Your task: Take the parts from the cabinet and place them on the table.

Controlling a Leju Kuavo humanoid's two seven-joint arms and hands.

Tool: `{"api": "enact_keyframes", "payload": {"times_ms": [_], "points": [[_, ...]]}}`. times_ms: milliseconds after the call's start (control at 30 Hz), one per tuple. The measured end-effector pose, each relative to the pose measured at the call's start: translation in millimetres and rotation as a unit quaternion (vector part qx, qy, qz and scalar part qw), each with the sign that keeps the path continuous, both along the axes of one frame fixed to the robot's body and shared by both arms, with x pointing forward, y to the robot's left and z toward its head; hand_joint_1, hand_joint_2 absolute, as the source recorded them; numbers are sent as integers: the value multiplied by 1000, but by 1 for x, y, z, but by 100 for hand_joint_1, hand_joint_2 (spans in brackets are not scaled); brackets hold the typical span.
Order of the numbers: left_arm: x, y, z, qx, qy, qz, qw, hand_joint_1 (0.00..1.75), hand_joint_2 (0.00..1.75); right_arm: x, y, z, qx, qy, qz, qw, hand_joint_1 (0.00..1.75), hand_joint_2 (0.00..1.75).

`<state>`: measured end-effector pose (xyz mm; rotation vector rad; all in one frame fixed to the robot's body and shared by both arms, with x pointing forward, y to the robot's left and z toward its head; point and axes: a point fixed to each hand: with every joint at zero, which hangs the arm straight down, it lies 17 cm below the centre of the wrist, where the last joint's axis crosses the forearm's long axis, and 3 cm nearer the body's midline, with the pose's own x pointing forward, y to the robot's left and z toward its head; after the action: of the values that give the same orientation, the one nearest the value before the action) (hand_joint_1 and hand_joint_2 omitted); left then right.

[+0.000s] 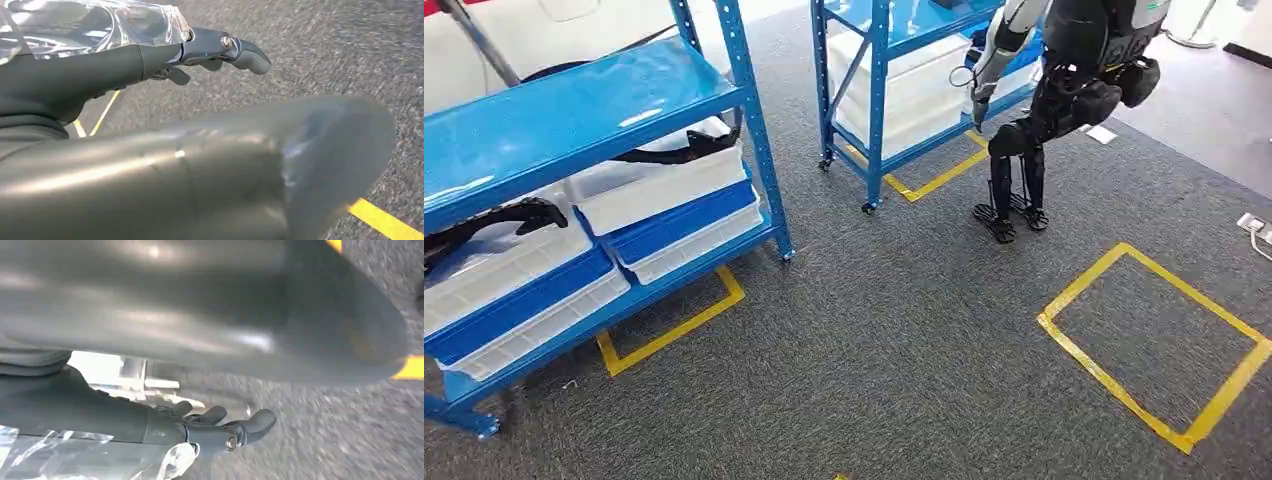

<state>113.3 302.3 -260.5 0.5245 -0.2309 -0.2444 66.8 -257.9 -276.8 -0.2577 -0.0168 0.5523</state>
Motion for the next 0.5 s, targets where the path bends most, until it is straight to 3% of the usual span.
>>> {"api": "enact_keyframes", "payload": {"times_ms": [500], "points": [[0, -2, -1, -4, 3, -1, 1000, 0, 0, 3, 0, 0, 1, -3, -5, 1000, 0, 0]]}}
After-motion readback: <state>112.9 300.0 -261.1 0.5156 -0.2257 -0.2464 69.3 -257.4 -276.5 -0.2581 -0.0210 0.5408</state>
